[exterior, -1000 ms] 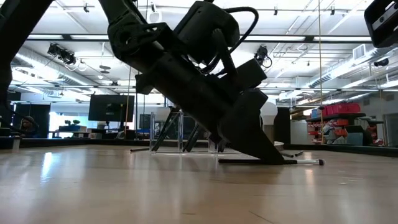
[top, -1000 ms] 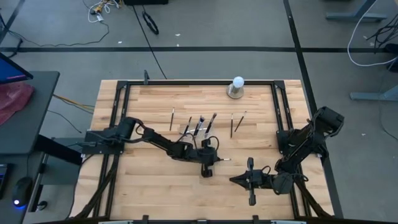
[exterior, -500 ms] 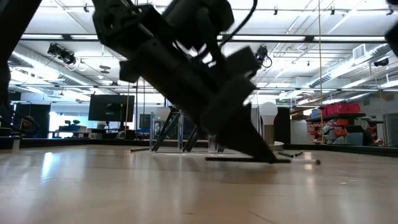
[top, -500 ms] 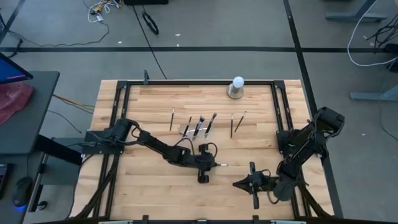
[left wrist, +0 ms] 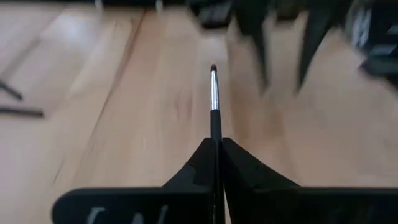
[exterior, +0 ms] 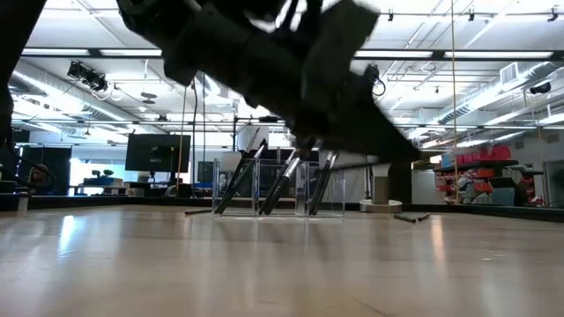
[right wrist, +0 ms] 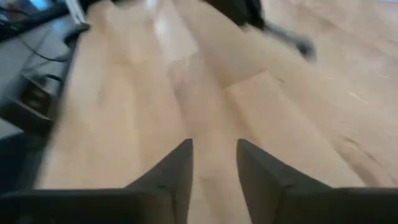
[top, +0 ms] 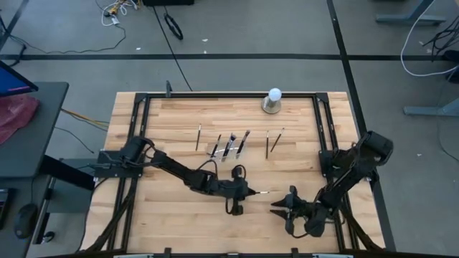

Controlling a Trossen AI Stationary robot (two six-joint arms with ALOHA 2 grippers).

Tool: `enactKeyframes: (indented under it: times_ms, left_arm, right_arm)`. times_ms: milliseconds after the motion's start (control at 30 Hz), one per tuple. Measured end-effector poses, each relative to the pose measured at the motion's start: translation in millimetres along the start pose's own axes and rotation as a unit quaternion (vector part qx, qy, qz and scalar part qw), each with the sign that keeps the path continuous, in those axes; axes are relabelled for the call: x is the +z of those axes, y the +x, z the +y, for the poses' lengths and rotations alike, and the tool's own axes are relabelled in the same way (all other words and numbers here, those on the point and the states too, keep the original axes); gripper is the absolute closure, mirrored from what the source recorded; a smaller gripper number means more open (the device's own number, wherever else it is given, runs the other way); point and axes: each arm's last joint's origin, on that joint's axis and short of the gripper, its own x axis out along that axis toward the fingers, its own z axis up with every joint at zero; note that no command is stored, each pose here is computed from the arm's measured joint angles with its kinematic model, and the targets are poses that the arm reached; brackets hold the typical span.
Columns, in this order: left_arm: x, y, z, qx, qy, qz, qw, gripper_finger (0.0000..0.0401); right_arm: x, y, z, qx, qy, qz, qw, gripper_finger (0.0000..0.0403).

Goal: Put items in baskets/containers
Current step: Put the eyeshadow brush into the transparent organizer

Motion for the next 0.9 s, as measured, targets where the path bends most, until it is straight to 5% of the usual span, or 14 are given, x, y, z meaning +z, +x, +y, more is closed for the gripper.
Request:
enactKeyframes:
  times_ms: [367,700,900]
  left_arm:
    - [26,-28,-33,-0.032,0.007,-0.065,0.997,0.0382]
    - [28,-30,-37,-0.037,0.013,-0.079,0.996,0.0382]
    - [27,-30,-38,-0.041,0.014,-0.077,0.996,0.0379]
  right_arm:
    - [-17,27,12,-0.069,-0.056,-0.219,0.972,0.0245]
    - [20,30,51,-0.07,-0.142,-0.267,0.951,0.0268]
    - [20,31,53,-0.062,-0.144,-0.265,0.951,0.0327]
